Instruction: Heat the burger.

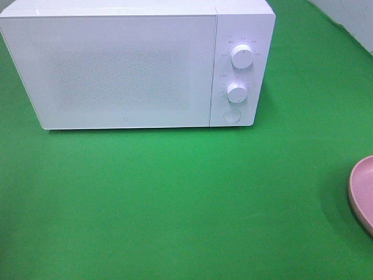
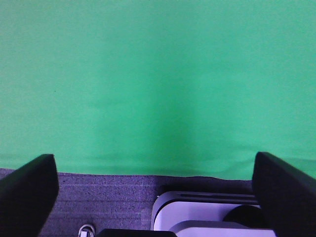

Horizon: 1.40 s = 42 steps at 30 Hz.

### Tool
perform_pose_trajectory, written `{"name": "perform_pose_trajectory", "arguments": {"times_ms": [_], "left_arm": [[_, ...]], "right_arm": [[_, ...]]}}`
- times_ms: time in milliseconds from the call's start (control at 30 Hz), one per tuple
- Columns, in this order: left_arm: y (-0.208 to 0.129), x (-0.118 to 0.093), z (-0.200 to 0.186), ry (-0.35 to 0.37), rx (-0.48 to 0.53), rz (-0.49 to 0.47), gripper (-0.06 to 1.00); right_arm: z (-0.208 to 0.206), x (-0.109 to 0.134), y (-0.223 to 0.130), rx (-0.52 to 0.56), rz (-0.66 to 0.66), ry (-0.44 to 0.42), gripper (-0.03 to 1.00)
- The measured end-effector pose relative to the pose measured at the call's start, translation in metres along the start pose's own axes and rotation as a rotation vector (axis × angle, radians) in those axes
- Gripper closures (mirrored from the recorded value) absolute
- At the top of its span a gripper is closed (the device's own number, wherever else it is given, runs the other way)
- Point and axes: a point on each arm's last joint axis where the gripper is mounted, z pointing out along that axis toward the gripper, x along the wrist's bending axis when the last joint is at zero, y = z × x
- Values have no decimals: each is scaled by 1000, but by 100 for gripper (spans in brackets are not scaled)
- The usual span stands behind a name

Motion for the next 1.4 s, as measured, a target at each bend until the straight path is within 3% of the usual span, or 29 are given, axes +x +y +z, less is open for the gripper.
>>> {"name": "perform_pose_trajectory", "arguments": {"times_ms": [567,700,867,967,1400], "left_arm": [[-24,-2,-19,5,-235,12,-5],[-44,-4,-36,6,-397,25,-5],[-55,-5,-44,8,-484,33,-5],[-71,-6,-53,9,-597,42,-5],[-74,-6,-53,9,-617,41,-5]], "right_arm": [[0,0,0,0,0,0,22],[0,0,0,0,0,0,22],[0,0,0,0,0,0,22],[0,0,0,0,0,0,22],[0,0,0,0,0,0,22]]}}
